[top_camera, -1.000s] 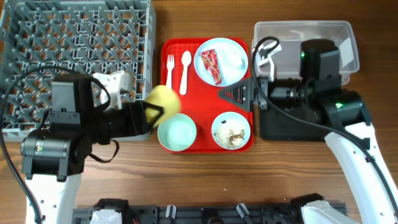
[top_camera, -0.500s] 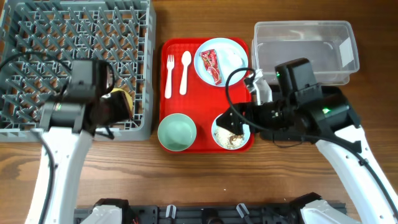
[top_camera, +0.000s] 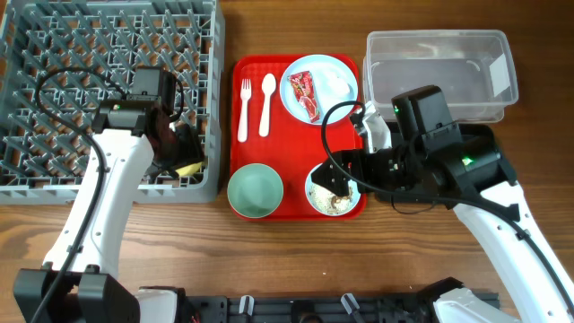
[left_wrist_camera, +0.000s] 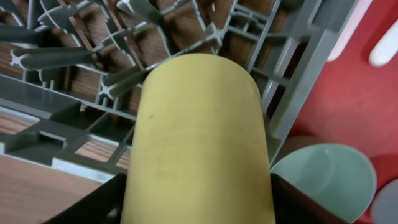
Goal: Sort waste into correct bins and load items into the dishwasher rack
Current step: 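Place the yellow cup into the dish rack with the left gripper, then grasp the light-blue bowl with rice and carry it to the black tray, then tip the light-blue bowl to dump rice onto the black tray, then return the empty light-blue bowl to the red tray with the right gripper, then grasp the red snack wrapper from the plate and drop it in the clear bin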
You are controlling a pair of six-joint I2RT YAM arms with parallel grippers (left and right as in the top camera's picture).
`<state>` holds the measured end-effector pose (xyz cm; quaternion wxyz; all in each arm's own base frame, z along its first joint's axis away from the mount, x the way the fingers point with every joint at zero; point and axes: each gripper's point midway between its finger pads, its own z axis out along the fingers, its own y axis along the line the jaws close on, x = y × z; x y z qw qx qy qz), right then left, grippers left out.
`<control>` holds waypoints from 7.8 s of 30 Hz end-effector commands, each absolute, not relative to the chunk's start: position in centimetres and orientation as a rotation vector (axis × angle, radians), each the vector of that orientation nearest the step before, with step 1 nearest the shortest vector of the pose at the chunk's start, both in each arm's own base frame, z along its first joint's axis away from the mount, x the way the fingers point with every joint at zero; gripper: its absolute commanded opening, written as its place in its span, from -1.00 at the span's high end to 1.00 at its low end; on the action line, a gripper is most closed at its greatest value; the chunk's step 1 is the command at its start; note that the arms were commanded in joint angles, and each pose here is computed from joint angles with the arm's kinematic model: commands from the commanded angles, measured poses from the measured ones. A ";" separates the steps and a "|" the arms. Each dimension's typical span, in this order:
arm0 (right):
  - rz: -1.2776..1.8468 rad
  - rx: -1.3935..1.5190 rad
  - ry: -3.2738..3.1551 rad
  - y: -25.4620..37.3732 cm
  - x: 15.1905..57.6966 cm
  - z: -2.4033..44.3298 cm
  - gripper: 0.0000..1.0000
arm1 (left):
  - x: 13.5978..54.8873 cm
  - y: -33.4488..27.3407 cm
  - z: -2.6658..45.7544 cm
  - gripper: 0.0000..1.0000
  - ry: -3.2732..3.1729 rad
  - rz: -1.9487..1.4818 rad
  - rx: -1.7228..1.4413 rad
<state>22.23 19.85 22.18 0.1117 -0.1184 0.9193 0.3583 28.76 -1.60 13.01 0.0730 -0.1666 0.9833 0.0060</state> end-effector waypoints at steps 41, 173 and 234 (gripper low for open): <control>0.454 -0.171 3.122 21.7 23.8 7.4 0.07 | 19.6 -7.4 35.1 -1.00 2.371 -0.471 -0.105; 0.278 -0.315 2.717 21.6 25.5 9.8 0.91 | 19.4 -7.3 35.3 -1.00 2.362 -0.473 -0.104; 0.373 -0.729 2.680 30.7 40.1 -0.4 0.15 | 19.4 -7.3 35.3 -1.00 2.362 -0.473 -0.104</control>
